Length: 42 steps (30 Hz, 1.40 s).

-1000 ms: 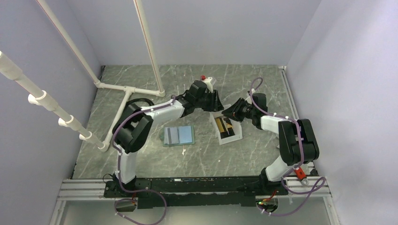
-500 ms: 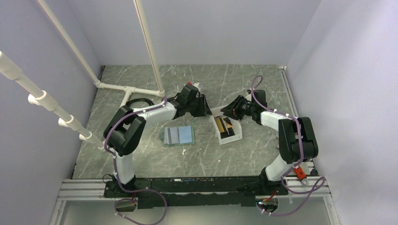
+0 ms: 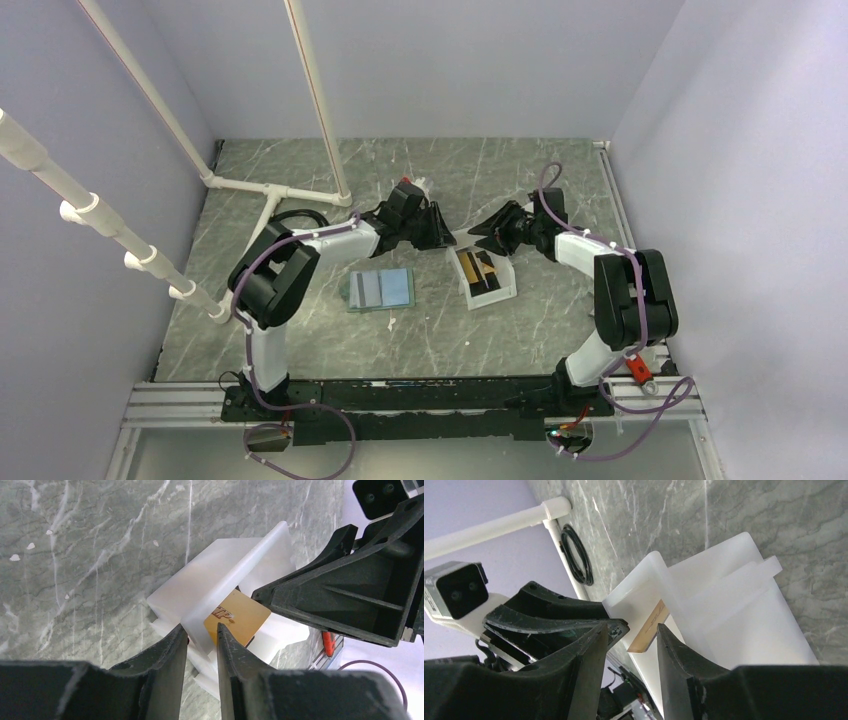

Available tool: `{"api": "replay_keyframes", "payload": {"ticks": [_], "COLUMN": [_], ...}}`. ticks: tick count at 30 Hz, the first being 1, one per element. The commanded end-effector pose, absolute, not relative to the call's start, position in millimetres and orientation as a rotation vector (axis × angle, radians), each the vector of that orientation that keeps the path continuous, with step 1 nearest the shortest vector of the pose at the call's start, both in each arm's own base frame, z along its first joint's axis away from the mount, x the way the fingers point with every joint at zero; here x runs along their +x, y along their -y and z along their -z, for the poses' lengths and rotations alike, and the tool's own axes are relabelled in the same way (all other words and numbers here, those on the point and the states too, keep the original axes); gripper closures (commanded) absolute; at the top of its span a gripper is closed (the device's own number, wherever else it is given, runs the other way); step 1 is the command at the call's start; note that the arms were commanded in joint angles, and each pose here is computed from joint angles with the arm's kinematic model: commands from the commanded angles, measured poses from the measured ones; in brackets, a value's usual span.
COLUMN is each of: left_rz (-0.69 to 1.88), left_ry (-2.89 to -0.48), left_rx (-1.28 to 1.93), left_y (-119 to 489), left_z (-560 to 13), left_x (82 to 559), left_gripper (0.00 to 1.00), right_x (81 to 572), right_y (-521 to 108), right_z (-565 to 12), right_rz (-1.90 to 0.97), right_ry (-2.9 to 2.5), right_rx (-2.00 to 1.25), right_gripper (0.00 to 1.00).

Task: Put the credit cards into the card holder
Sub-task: Pick up the credit card from the storage box.

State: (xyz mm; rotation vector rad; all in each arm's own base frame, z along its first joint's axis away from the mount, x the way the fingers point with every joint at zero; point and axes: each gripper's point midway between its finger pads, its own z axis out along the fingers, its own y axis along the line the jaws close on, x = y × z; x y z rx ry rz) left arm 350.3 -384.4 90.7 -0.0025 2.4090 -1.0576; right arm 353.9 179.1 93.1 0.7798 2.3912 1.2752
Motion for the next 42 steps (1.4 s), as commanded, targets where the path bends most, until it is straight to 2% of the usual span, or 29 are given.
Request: {"api": "replay_keyframes", "payload": {"ticks": [1, 11, 14, 27, 31, 37, 40, 42], "left_rz": [1.080, 1.078, 1.075, 1.063, 1.062, 1.029, 1.065, 1.139], "left_ry": [-2.428, -2.432, -2.436, -2.438, -2.430, -2.419, -2.421, -2.429], "left_rx": [0.017, -0.006, -0.010, -0.013, -0.021, -0.025, -0.055, -0.059], "left_y": [396, 399, 400, 403, 404, 395, 397, 407], "left_z": [-80, -75, -73, -70, -72, -80, -77, -74], "left_x": [339, 337, 337, 332, 332, 334, 332, 329], "left_gripper": [0.69, 0.69, 0.69, 0.69, 0.68, 0.64, 0.56, 0.55], "right_x": [325, 321, 317, 303, 304, 313, 308, 307], "right_y": [-179, -179, -188, -203, -198, -180, -164, -152], "right_z": [-69, -69, -66, -57, -58, -57, -42, -35], "right_rz": [-1.172, -0.995, -1.023, -1.102, -1.052, -0.900, -0.786, -0.687], "right_ry": [-2.561, -2.632, -2.656, -2.637, -2.624, -2.616, -2.673, -2.708], "right_rx": [1.086, 1.264, 1.286, 1.499, 1.533, 1.409, 1.328, 1.274], "right_gripper": [0.58, 0.65, 0.74, 0.87, 1.00, 1.00, 1.00, 1.00]}}
